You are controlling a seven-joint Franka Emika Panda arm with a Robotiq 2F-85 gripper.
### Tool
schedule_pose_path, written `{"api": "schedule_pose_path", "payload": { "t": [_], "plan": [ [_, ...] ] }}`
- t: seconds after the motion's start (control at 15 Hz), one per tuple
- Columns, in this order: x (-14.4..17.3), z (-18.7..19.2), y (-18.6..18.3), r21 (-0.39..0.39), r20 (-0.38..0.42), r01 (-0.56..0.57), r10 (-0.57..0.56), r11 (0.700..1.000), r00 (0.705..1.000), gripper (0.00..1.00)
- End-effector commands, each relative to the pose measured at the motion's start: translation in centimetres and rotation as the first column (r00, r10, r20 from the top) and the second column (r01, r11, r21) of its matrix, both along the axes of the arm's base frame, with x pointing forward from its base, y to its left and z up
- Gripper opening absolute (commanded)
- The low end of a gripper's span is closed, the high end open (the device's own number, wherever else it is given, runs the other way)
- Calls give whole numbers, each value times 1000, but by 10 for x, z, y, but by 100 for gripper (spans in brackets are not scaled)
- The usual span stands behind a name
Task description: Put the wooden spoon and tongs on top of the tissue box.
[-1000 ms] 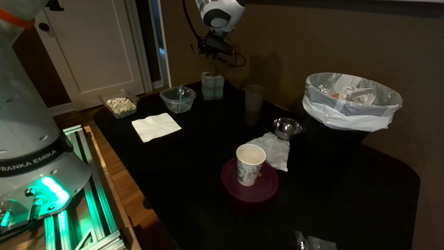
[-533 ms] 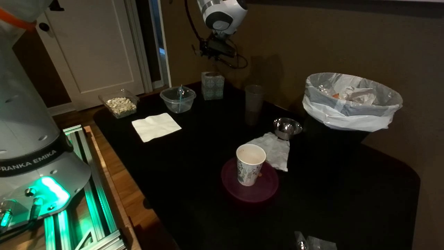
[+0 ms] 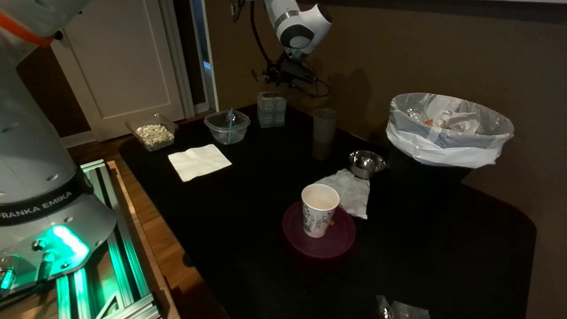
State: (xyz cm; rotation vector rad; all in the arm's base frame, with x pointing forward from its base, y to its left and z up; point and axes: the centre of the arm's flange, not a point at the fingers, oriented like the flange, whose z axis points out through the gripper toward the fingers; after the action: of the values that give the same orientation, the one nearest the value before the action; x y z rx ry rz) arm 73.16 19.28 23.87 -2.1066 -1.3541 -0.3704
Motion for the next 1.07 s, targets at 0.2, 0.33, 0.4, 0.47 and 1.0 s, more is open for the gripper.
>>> {"api": "schedule_pose_path", "payload": {
  "t": [0.2,0.33,0.4,0.47,1.0],
  "plan": [
    [18,-21,-20,-41,-43,-28,27,999,999,16],
    [16,-27,-22,-48,-63,-35,32,998,998,16],
    [15,-30,-23,-47,-70,-36,32,998,997,16],
    [14,-33,-22,-47,-80,-40,36,998,996,16],
    [9,-44,-20,-66,-125,-22,14,998,992,80]
  ]
}}
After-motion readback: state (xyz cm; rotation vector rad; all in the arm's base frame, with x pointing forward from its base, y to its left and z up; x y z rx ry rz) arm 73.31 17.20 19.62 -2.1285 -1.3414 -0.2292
